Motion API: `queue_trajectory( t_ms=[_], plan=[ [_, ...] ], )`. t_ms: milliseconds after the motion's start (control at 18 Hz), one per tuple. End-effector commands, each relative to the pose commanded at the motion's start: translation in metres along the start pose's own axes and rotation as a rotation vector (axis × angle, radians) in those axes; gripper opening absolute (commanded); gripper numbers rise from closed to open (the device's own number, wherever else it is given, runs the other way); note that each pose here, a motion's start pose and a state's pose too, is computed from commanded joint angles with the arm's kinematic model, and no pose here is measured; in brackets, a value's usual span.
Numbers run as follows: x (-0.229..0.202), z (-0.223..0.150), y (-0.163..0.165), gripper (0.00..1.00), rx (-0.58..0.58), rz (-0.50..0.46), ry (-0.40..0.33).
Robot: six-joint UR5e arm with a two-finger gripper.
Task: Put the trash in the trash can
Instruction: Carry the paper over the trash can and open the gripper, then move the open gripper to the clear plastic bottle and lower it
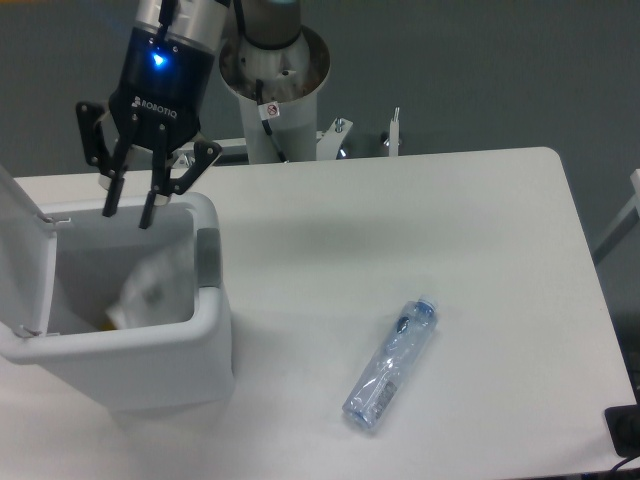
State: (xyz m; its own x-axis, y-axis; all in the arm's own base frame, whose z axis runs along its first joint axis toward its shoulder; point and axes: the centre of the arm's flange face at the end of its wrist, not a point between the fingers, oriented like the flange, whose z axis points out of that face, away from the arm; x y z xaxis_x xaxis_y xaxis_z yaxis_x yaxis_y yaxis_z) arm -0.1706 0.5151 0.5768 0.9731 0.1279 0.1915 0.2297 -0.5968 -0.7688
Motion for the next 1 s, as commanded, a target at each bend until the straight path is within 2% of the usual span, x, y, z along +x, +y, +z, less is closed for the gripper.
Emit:
queue_trajectory(
  t_ms=[111, 222, 333, 500, 611, 722, 889, 1000],
  plan=[
    [-0.003, 0.003, -0.002, 1.0, -0.003, -0.004, -0.005],
    [-0.029, 0.011, 0.003, 1.0, -0.025, -0.056, -0.039],
    [-0.091, 0.005, 0.004, 1.0, -0.024, -0.128, -0.132],
    [-0.17, 0.003, 0.005, 1.0, -0.024, -0.188, -0.206],
    [-0.217, 0.013, 0.015, 1.0, -0.057, -0.149, -0.233],
    [-0.253, 0.041, 0.033, 1.0, -0.119, -0.087, -0.235],
    [-0.289, 0.077, 0.061, 1.0, -0.238, -0.007, -0.287],
    [-0.302, 0.098, 0.079, 1.0, -0.304, 0.095, -0.262]
  ],
)
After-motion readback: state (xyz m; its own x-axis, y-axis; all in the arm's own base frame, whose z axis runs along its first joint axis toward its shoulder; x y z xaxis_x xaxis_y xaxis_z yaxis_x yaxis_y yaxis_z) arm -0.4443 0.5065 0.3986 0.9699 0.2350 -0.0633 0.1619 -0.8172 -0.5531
